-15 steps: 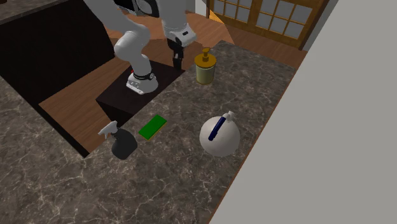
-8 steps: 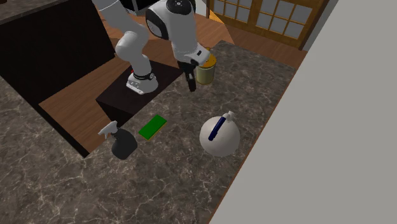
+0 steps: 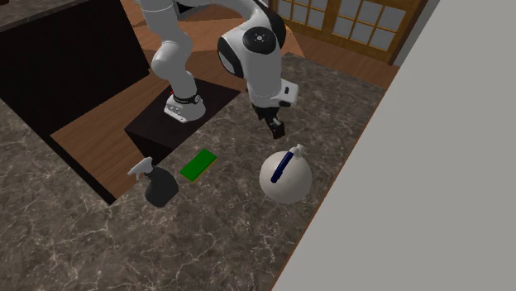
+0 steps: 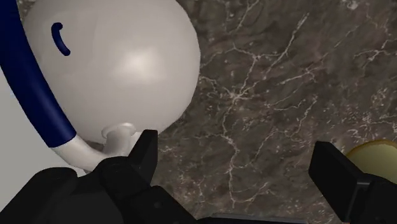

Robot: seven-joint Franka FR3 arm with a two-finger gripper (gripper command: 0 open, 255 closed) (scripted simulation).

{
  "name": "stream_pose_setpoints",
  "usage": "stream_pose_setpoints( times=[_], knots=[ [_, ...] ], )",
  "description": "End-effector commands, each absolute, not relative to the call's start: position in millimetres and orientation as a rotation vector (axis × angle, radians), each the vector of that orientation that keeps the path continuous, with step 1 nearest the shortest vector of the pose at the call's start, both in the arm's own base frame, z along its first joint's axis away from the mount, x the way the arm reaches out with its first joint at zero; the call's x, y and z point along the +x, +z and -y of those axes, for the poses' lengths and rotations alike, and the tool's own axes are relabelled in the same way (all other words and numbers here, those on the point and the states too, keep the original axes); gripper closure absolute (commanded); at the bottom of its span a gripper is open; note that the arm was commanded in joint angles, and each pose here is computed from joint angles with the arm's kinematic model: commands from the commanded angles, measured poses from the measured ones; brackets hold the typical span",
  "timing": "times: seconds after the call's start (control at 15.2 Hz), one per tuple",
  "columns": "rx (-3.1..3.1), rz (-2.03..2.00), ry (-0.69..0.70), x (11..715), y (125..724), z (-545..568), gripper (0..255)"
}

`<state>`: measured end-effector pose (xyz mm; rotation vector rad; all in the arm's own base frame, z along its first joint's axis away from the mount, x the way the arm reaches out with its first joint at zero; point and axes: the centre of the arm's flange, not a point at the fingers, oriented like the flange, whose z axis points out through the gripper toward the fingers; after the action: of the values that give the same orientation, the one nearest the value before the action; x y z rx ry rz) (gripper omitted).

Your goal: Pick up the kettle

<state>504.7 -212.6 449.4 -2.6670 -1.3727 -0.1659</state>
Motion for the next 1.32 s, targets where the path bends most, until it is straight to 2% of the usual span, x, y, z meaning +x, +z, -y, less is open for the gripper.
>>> stream_pose_setpoints(
  times=[0.0, 0.46, 1.06, 1.12, 1.25],
  knots=[
    [-2.603, 1.487, -0.196, 527, 442, 217, 0],
    [-2.377, 1.814, -0.283, 610, 421, 219, 0],
    [-2.377, 1.814, -0.283, 610, 381, 219, 0],
    [-2.377, 1.814, -0.283, 610, 381, 219, 255],
    [-2.377, 1.814, -0.283, 610, 381, 220, 255]
  ],
)
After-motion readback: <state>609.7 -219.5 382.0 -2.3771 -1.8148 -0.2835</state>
